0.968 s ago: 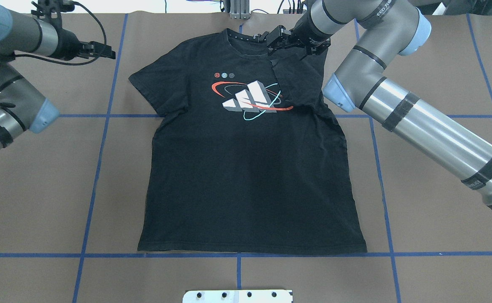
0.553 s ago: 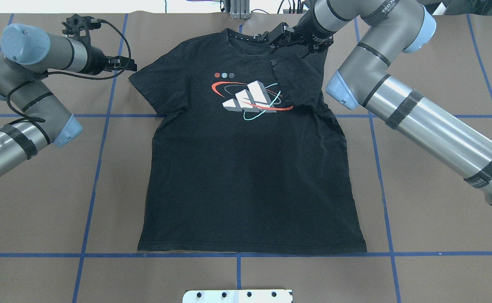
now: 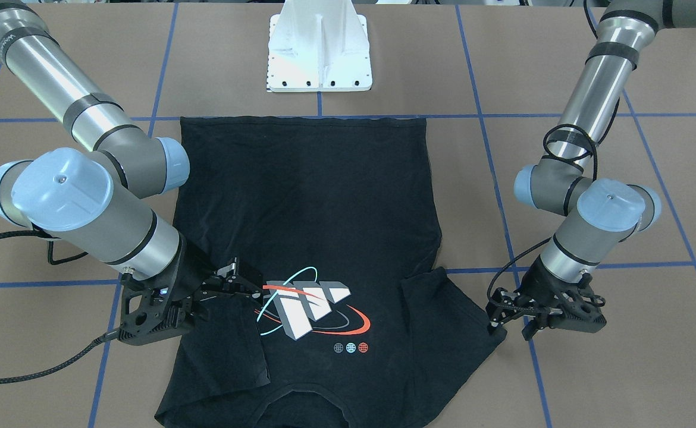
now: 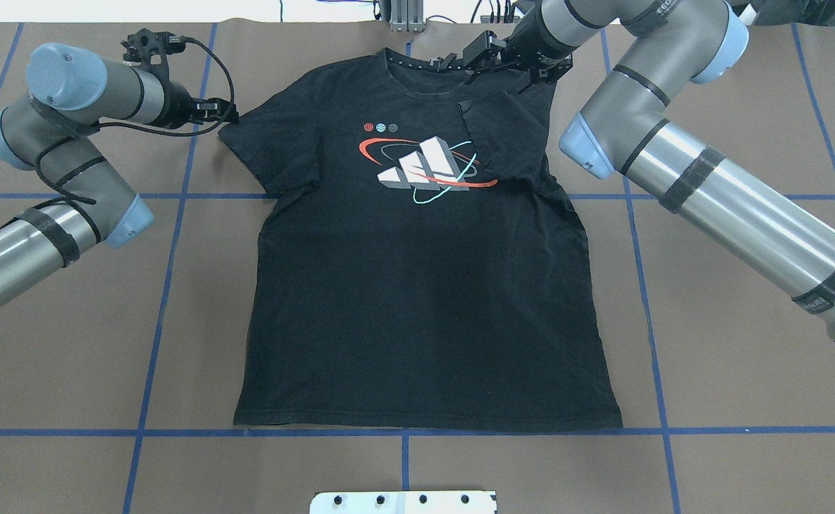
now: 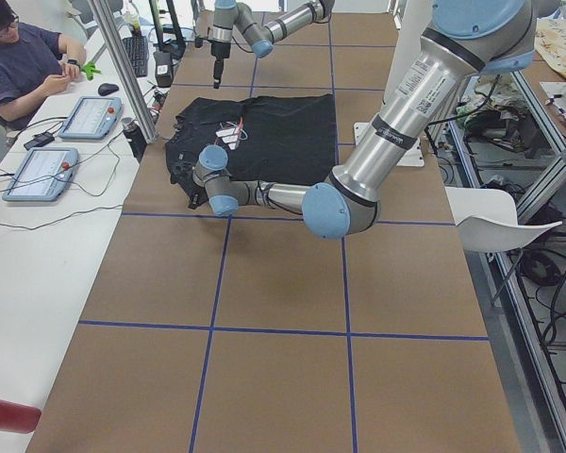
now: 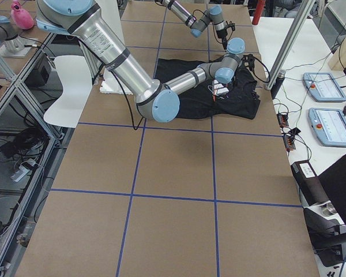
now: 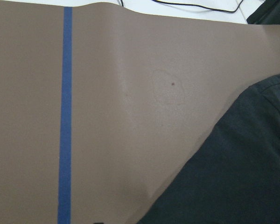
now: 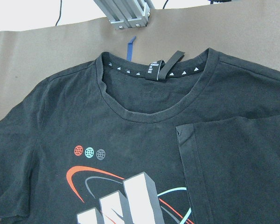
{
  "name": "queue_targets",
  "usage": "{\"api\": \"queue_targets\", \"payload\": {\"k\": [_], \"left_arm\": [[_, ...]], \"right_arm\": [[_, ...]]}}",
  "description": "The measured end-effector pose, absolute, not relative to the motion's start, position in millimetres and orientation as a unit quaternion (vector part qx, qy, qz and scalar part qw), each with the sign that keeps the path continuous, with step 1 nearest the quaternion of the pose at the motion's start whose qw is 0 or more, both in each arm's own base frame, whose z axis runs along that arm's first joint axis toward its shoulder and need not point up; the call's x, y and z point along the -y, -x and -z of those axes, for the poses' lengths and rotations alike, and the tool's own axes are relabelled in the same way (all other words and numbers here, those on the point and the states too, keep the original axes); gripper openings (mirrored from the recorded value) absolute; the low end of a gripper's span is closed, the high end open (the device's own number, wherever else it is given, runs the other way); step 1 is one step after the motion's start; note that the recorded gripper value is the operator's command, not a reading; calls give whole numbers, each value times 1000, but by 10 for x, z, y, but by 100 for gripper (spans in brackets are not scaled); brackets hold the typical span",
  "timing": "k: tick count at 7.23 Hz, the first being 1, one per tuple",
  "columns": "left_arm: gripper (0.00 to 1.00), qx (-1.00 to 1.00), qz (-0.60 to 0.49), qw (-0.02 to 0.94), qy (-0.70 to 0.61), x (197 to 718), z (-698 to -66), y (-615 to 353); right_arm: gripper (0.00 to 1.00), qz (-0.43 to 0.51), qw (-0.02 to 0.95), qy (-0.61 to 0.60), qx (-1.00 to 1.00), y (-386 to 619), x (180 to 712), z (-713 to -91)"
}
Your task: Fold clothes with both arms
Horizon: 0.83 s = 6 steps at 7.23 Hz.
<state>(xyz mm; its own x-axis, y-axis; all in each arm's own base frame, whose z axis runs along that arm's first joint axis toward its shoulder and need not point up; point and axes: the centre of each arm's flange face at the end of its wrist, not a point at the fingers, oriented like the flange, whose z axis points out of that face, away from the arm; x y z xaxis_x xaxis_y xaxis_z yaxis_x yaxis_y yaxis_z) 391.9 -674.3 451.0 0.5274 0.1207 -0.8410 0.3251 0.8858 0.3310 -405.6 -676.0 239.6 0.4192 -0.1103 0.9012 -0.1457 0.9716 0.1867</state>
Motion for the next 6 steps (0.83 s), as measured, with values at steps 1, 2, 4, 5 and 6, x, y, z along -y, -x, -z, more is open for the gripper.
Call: {"api": "queue_targets", "payload": {"k": [1, 2, 4, 5, 6], "left_arm": [[73, -482, 59, 844, -229, 6723, -4520, -3963], [70, -482, 56, 844, -228, 6699, -4522, -4009], [65, -482, 54, 845, -226, 6672, -4536, -4051], [64, -481, 53, 846, -225, 6668, -4550, -4056], [60, -480, 54, 847, -224, 6667, -4567, -4060]], "right_arm": [[100, -11, 835, -118, 538, 4057, 6761, -2412], [100, -12, 835, -116, 537, 4062, 6758, -2440], [100, -12, 836, -115, 536, 4074, 6750, -2469], [100, -12, 837, -114, 536, 4082, 6746, -2469], [100, -12, 837, -114, 536, 4086, 6743, -2470]]}}
